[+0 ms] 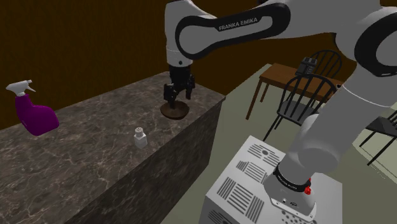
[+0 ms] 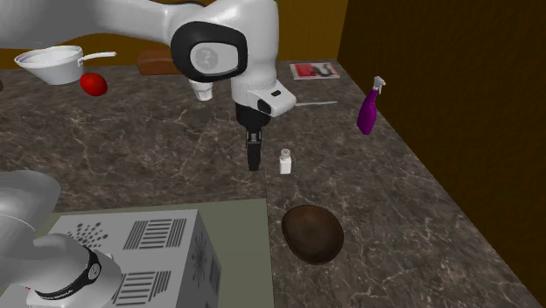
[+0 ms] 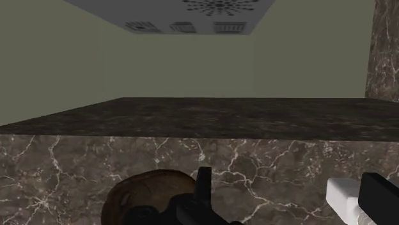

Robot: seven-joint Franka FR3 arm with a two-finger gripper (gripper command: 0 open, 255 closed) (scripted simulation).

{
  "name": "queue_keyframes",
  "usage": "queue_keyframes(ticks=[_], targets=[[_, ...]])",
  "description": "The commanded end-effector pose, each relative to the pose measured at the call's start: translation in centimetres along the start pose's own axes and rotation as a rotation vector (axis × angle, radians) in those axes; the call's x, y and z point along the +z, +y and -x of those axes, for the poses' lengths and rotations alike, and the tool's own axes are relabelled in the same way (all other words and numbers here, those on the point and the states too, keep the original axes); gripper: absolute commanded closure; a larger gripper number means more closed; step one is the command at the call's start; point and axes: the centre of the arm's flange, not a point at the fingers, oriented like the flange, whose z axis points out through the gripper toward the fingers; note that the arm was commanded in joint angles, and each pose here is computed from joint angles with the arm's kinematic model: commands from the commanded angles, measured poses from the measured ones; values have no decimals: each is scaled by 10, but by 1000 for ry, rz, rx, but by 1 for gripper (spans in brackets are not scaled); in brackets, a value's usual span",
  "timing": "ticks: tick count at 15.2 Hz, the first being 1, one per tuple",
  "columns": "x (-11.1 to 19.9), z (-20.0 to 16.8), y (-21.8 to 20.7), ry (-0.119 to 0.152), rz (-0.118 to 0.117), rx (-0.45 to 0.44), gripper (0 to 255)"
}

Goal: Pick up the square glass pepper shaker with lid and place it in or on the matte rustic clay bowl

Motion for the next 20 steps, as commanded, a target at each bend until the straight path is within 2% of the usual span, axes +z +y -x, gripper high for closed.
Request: queue_keyframes(ticks=[1, 16, 20], targets=[[13, -21, -19, -20, 1, -4, 0], [112, -157, -146, -160, 13, -36, 0], [133, -153, -146, -160, 13, -36, 0]])
